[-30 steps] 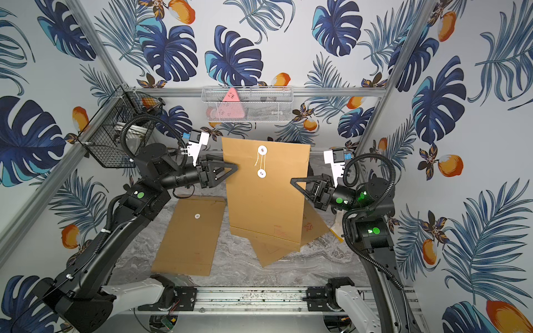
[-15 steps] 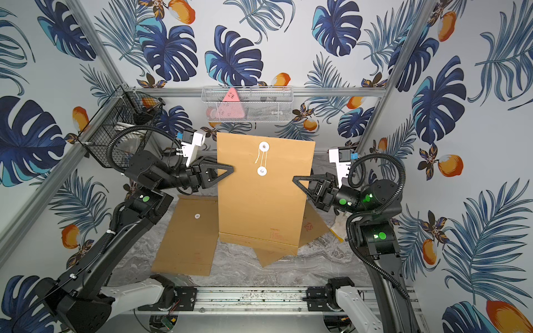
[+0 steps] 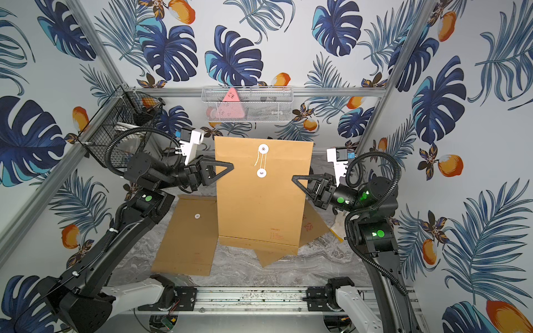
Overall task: Open the file bag
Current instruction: Pick up the file bag from the file bag, then open the file bag.
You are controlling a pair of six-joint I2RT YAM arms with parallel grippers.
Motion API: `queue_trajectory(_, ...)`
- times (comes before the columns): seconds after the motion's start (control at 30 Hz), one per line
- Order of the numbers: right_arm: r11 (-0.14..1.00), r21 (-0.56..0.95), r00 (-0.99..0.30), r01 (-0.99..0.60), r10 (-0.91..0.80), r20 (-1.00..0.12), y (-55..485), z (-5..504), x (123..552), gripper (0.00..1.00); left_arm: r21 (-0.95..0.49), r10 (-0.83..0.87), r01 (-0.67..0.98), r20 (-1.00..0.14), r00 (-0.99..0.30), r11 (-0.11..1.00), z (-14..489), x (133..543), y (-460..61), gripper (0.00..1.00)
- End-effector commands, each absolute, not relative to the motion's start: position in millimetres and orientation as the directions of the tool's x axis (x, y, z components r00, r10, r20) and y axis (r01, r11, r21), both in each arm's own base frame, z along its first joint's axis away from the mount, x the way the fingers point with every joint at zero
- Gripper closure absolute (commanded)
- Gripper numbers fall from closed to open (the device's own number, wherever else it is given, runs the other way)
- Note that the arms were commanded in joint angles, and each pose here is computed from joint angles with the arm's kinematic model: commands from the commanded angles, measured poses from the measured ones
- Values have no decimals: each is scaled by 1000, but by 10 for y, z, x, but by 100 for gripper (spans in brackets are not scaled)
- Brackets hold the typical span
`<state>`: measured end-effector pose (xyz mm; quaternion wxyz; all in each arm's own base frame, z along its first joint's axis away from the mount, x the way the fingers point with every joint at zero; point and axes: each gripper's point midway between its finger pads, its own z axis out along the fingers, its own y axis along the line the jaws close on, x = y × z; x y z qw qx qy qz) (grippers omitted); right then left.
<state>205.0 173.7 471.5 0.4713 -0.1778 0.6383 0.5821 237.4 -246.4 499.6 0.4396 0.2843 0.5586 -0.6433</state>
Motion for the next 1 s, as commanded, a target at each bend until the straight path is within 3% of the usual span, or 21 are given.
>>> queue_trajectory(0.0,281,577,-479,-767,349,-806,1712,4739,2119,100,-435,-254,900,-874,-415,27,5033,2340,-2441,100)
queue_trajectory(0.17,501,566,-445,-655,350,-824,1519,4605,2301,22,-452,-232,860,-886,-401,238,4858,2545,-2361,100)
queue_trajectory(0.23,558,566,-436,-607,361,-824,1440,4580,2371,3,-455,-208,814,-890,-406,362,4727,2666,-2294,100)
queue_trajectory(0.27,572,570,-435,-590,369,-821,1415,4570,2401,0,-446,-200,790,-895,-399,421,4678,2713,-2254,100)
queue_trajectory(0.43,555,629,-466,-544,424,-777,1429,4531,2555,4,-365,-132,693,-921,-366,621,4471,2765,-2186,100)
queue_trajectory(0.57,568,658,-499,-494,435,-750,1581,4396,2673,6,-321,-100,643,-929,-355,695,4330,2739,-2237,100)
queue_trajectory(0.97,553,704,-583,-446,417,-698,2575,4141,2649,25,-315,-99,613,-928,-359,725,4136,2633,-2446,100)
